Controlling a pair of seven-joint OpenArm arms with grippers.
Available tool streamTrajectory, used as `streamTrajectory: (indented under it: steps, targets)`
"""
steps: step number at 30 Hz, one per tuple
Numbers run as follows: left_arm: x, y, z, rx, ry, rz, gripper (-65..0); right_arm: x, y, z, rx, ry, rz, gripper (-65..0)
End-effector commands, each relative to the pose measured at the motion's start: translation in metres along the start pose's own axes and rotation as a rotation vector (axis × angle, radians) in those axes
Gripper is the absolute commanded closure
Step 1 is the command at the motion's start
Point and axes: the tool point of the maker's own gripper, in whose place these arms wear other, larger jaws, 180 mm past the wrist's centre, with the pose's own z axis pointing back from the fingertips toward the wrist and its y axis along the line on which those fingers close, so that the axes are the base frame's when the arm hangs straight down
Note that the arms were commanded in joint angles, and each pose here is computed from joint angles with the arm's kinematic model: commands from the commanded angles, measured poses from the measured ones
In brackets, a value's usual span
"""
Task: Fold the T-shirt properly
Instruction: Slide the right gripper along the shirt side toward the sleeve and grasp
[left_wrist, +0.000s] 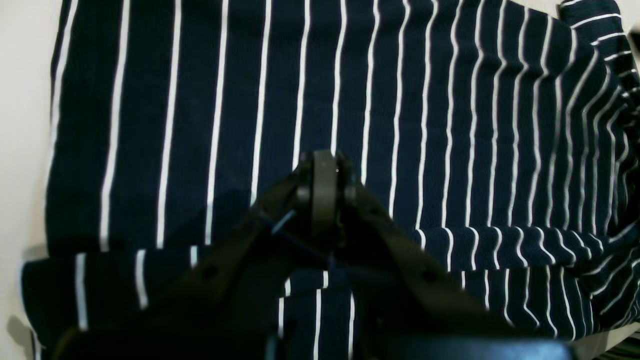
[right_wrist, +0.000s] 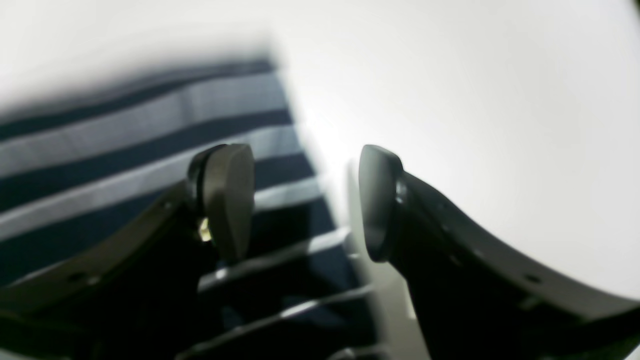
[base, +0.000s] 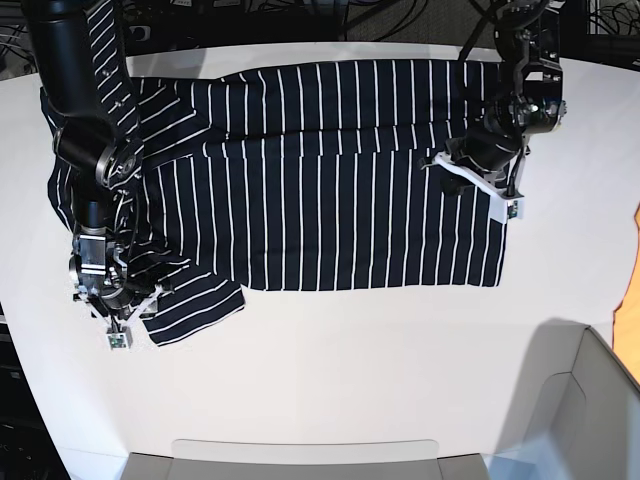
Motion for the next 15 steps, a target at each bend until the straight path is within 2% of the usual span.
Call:
streamTrajectory:
  steps: [1, 11, 13, 15]
  targets:
    - [0.01, -0.004, 0.003, -0.012, -0.036, -0.012, 0.0, 0.048, -0.033, 0.008, -0.084, -0.102, -0.009, -33.2]
    - [0.009, -0.009, 0.001, -0.026, -0.041, 0.011, 0.0, 0.015, -0.028, 0.003, -0.079, -0.048, -0.006, -33.2]
    - [0.01, -0.01, 0.001, -0.028, -0.042, 0.009, 0.0, 0.007, -0.019, 0.001, -0.049, -0.035, -0.004, -33.2]
    - [0.011, -0.011, 0.002, -0.029, -0.045, 0.008, 0.0, -0.002, 0.002, -0.001, 0.024, -0.013, -0.004, -33.2]
